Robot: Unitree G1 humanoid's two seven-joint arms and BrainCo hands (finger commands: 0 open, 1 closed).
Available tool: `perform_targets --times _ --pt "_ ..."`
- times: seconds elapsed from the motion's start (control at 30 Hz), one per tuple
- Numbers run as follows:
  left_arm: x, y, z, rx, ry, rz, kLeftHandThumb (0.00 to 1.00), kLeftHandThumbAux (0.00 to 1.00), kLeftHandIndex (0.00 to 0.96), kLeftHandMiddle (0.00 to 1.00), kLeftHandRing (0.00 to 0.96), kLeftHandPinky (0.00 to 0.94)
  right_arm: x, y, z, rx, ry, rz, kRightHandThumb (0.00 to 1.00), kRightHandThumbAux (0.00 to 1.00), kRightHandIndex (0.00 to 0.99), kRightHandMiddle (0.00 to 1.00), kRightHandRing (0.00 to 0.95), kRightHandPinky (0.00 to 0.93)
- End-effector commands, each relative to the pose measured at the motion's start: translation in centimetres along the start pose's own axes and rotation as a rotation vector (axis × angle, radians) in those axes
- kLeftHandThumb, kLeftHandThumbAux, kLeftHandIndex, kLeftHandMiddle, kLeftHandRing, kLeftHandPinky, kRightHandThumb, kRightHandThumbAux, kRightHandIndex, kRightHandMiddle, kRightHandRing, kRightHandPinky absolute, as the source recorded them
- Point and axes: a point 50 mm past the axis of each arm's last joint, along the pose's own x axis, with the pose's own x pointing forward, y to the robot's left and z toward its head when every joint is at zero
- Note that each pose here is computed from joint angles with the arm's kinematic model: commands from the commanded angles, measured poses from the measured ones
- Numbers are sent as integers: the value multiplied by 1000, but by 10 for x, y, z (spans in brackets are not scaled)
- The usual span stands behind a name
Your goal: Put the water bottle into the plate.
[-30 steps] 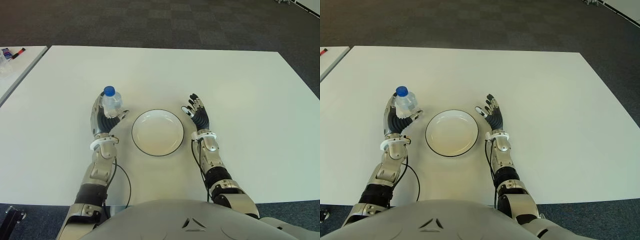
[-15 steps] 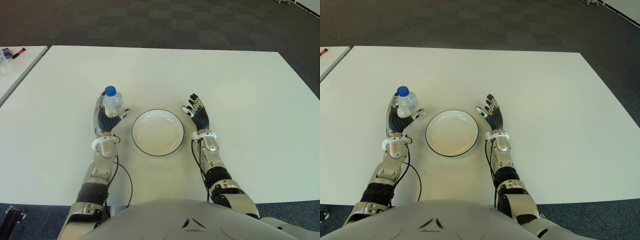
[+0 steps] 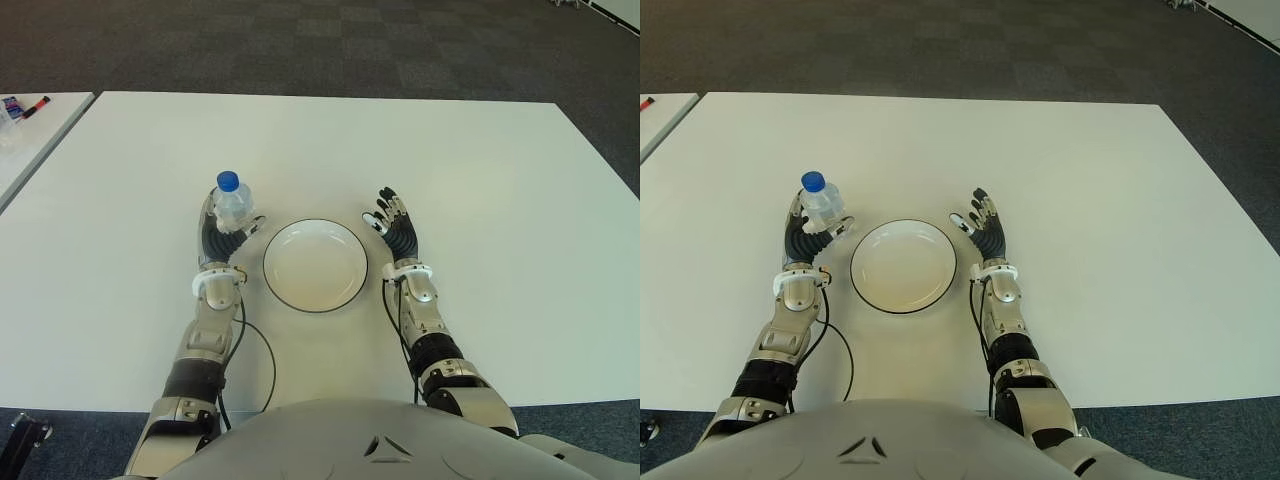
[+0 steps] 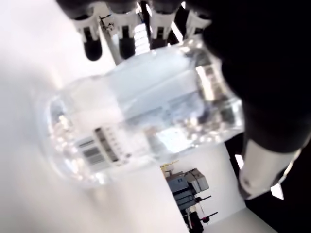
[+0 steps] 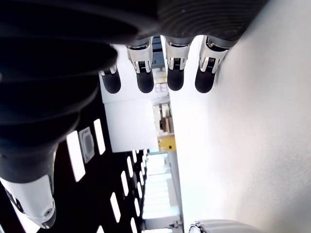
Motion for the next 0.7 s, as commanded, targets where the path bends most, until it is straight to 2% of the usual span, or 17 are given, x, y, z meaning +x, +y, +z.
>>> perform_targets --times 0.03,0.4,0.7 --pt "1 -3 -3 -17 27 -13 0 734 73 68 51 60 -15 -3 -27 15 138 -29 29 685 0 0 0 39" --pt "4 -7 -3 -100 12 -6 0 726 76 80 56 51 -15 -3 -27 15 144 -27 35 683 0 0 0 37" --pt "3 -12 -2 -123 10 5 0 779 116 108 74 56 -14 -4 -27 15 141 -20 40 675 0 0 0 34"
